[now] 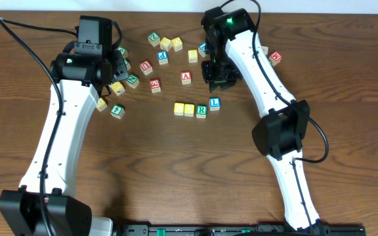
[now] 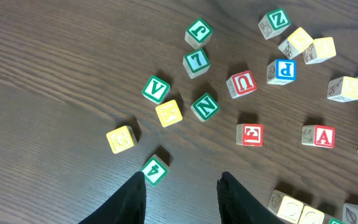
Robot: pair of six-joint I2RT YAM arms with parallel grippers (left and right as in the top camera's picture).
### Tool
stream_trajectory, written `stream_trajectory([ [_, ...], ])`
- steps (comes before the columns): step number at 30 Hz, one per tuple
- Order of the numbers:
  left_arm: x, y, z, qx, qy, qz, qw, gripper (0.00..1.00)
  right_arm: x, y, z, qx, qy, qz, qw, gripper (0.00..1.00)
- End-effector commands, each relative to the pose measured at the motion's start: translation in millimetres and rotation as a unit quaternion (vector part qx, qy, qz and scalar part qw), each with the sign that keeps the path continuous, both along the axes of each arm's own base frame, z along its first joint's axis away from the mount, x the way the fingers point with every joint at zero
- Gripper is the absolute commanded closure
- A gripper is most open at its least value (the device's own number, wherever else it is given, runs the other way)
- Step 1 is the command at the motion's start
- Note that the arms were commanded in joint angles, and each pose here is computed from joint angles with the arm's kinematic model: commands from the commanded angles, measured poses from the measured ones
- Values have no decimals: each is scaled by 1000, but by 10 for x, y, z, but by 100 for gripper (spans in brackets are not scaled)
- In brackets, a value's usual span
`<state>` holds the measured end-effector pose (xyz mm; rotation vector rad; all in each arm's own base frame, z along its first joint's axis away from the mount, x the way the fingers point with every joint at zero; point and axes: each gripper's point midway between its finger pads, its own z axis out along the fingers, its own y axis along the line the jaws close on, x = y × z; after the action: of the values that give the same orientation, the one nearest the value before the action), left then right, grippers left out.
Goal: Spell out CORL
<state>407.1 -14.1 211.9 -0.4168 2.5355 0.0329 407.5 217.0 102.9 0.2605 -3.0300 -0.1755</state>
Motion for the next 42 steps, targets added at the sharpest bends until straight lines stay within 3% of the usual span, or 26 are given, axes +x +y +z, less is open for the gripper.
stream_trajectory([
  [1,24,81,10,8,-3,7,1000,63,-83,180,45,22,1,36,999,77],
  [4,32,198,15,7,-5,22,1000,63,-150,281,35,18,-1,60,998,83],
  [19,7,382,3,7,0,45,999,63,-264,395,581,32,-64,95,993,88],
  [42,6,382,3,7,0,45,999,63,-628,508,-416,-26,18,115,993,95],
])
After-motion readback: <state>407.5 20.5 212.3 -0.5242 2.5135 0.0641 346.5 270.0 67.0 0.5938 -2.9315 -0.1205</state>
